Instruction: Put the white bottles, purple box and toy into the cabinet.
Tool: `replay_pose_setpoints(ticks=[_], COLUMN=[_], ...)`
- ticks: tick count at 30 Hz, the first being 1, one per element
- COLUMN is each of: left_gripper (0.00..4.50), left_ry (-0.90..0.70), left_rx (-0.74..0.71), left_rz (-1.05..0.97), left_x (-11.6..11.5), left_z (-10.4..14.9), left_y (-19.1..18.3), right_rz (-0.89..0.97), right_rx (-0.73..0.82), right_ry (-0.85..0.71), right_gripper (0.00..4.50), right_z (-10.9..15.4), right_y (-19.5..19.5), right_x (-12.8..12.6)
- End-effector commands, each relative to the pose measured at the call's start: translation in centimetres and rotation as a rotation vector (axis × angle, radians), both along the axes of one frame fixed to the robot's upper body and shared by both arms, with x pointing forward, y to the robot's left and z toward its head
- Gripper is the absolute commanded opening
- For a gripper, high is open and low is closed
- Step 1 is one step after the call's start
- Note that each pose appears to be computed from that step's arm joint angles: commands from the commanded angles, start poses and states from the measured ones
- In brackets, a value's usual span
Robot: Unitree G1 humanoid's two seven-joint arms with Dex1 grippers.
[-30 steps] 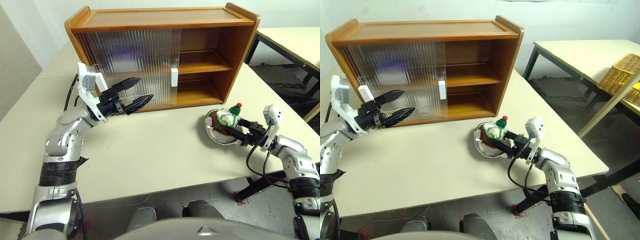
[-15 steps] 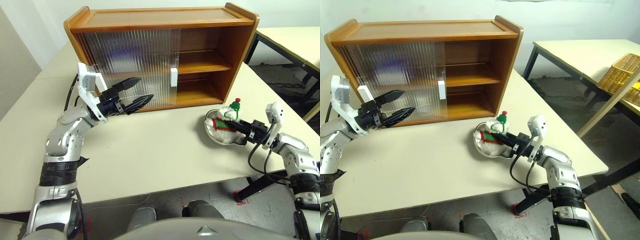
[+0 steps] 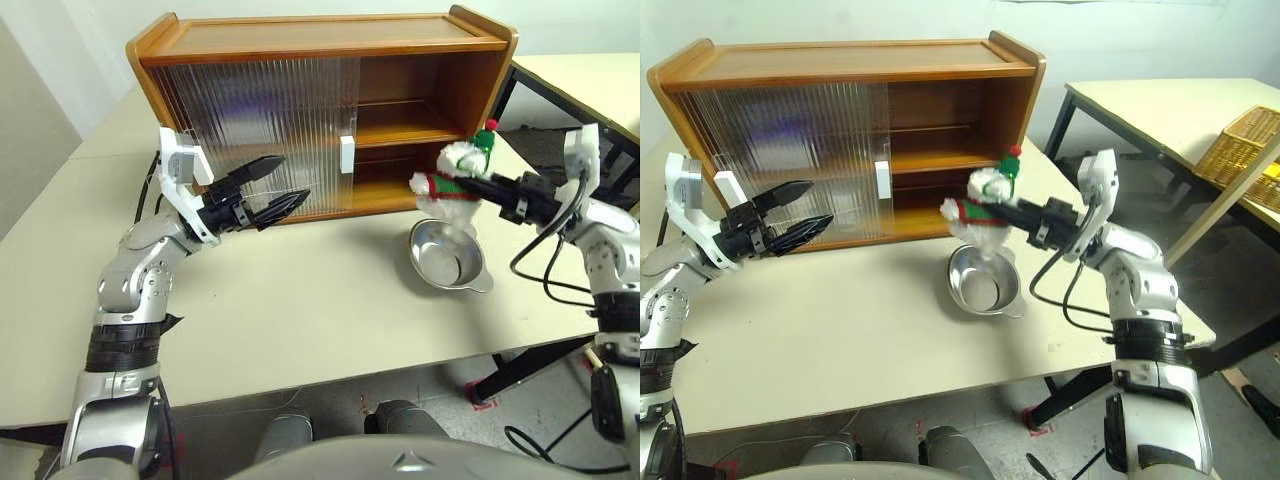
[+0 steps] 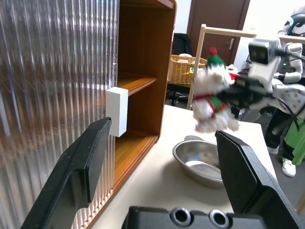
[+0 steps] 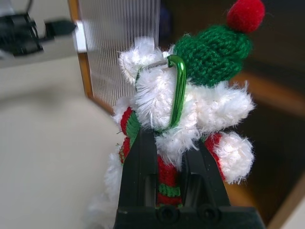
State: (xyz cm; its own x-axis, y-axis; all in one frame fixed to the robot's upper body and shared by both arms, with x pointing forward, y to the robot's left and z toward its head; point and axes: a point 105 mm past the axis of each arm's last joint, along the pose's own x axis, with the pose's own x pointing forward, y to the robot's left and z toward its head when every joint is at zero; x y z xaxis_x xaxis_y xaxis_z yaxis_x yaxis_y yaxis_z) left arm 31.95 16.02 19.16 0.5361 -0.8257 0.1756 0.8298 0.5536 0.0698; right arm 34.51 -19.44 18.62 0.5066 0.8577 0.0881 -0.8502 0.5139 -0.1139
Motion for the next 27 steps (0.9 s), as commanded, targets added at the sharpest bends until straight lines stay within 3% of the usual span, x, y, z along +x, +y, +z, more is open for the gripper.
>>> replay_pose_setpoints(ticks=[1, 12, 27], left_gripper=[4.50, 4.50, 4.50], left_ry=[-0.006, -0.013, -0.012], left_rx=[0.013, 0.007, 0.003], left_rz=[-0.001, 0.035, 0.073], left_x=[0.0, -0.5, -1.1], left_z=[-0.1, -0.2, -0.1], left_y=[-0.1, 0.2, 0.6], right_rz=[0.025, 0.010, -0.045], right_rx=[0.007, -0.012, -0.063], right_ry=[0.000, -0.045, -0.082], right_gripper=[0.33, 0.33, 0.32], right_z=[0.7, 2.8, 4.2], right_y=[0.8, 3.3, 5.4], right_x=[0.9, 6.1, 8.5])
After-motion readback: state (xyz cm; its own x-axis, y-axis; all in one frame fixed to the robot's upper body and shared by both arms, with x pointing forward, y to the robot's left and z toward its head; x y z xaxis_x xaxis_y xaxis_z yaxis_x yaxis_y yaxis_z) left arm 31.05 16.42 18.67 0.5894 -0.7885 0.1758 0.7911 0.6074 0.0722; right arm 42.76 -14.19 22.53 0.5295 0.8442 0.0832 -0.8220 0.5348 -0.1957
